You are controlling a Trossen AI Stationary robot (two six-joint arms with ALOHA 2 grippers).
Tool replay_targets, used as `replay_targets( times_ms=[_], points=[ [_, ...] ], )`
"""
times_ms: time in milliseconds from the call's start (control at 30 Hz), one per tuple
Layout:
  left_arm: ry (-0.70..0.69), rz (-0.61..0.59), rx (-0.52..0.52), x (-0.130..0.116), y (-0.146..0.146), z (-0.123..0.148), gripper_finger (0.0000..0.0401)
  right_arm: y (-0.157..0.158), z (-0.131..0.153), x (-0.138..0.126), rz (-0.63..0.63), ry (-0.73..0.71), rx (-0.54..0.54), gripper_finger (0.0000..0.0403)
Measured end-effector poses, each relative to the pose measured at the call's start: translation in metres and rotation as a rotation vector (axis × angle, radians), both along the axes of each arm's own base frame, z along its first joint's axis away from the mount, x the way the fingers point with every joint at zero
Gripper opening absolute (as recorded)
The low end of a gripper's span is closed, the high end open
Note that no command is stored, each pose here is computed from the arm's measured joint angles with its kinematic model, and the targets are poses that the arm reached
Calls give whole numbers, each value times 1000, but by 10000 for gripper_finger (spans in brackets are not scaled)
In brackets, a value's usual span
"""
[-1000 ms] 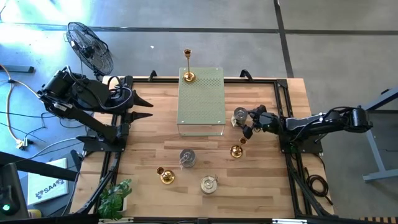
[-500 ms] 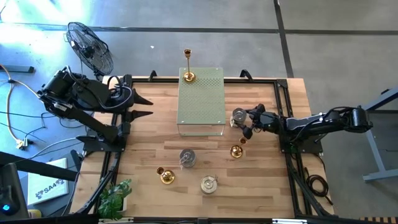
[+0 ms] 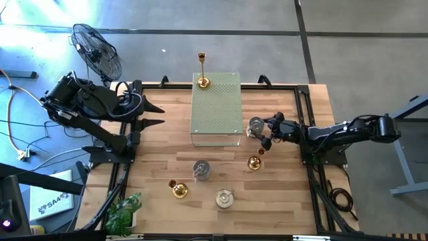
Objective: Pick & Place candle stick holders
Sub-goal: Put the top green scented candle on the shelf
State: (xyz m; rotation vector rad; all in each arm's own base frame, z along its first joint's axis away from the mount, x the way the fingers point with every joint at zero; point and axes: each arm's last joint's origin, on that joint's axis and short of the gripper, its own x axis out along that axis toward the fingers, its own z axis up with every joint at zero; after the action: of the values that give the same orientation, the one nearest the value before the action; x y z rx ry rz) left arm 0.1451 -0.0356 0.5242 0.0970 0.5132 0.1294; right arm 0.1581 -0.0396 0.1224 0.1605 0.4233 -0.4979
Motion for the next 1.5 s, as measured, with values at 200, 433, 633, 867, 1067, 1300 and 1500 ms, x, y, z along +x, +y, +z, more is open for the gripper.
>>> replay_targets(
  times_ms=[200, 433, 633, 867, 1067, 1300, 1500],
  points=[
    [0, -1, 0, 0, 0, 0, 131, 1, 0, 0, 37, 1, 11, 397],
    [3, -11, -7, 0, 0, 0, 131, 1, 0, 0, 36, 2, 10, 397],
    [3, -15, -9, 0, -1, 0, 131, 1, 0, 0, 37, 2, 11, 397],
    [4, -15, -9, 0, -1, 0, 131, 1, 0, 0, 36, 1, 14, 397],
    [12, -15, -6, 0, 0, -1, 131, 2, 0, 1, 66, -1, 27, 397],
    [39, -11, 0, 3, -1, -6, 131, 2, 0, 1, 84, -3, 35, 397],
    [93, -7, 14, 11, -4, -19, 131, 2, 0, 1, 83, -3, 36, 397]
  ],
)
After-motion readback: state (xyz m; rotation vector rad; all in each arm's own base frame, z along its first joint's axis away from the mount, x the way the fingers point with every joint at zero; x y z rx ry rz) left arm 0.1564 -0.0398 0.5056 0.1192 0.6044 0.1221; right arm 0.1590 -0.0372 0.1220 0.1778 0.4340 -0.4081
